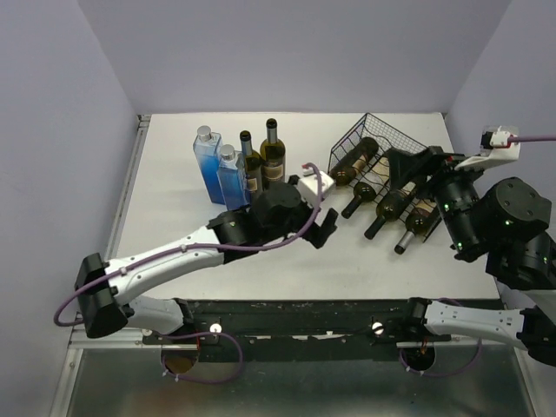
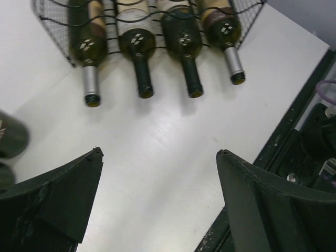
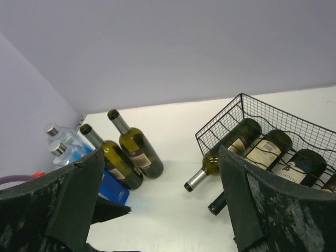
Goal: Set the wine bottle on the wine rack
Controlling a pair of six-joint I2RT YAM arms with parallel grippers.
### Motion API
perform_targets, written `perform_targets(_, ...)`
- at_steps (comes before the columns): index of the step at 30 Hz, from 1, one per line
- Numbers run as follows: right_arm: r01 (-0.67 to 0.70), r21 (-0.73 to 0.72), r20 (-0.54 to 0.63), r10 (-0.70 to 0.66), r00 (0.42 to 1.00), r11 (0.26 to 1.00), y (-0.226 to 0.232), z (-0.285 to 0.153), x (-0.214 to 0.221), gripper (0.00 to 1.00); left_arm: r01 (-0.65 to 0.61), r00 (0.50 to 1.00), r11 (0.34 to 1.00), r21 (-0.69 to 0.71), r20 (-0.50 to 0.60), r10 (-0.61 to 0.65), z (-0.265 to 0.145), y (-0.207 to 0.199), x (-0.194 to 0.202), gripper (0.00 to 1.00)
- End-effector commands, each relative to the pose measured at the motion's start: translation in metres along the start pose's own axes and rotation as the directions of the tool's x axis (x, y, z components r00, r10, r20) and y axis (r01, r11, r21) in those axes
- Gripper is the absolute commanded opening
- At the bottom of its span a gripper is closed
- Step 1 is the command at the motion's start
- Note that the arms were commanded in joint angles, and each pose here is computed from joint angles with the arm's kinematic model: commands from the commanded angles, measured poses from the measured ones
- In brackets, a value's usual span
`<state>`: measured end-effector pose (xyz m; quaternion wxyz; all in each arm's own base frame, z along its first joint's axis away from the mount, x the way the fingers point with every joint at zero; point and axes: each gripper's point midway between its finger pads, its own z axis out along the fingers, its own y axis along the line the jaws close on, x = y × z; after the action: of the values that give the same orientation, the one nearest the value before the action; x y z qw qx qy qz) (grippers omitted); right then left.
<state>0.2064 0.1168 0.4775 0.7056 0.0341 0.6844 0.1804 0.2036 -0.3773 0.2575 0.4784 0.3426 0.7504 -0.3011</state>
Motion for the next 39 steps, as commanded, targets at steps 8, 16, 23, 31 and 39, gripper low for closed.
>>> perform_targets(8, 0.093, 0.113, -0.015, -0.092, 0.996, 0.989, 0.031, 0.042, 0.011, 1.0, 0.091, 0.994, 0.907, -0.412, 0.088, -0.06, -0.131, 0.127, -0.038, 0.99)
perform_targets(16, 0.117, 0.053, -0.072, -0.113, 0.991, 0.992, 0.064, 0.064, 0.055, 1.0, 0.124, 0.992, 0.797, -0.592, 0.082, -0.093, -0.181, 0.186, -0.046, 0.99)
perform_targets(23, 0.105, 0.009, -0.105, -0.104, 0.989, 0.994, 0.077, 0.07, 0.076, 1.0, 0.186, 0.981, 0.83, -0.526, 0.056, -0.185, -0.156, 0.212, -0.038, 0.99)
perform_targets(31, 0.106, -0.018, -0.131, -0.108, 0.986, 0.994, 0.082, 0.07, 0.09, 1.0, 0.209, 0.977, 0.869, -0.449, 0.051, -0.209, -0.125, 0.221, -0.028, 0.99)
perform_targets(39, 0.115, -0.023, -0.139, -0.117, 0.983, 0.993, 0.081, 0.07, 0.096, 1.0, 0.217, 0.971, 0.816, -0.536, 0.035, -0.235, -0.106, 0.25, -0.005, 0.94)
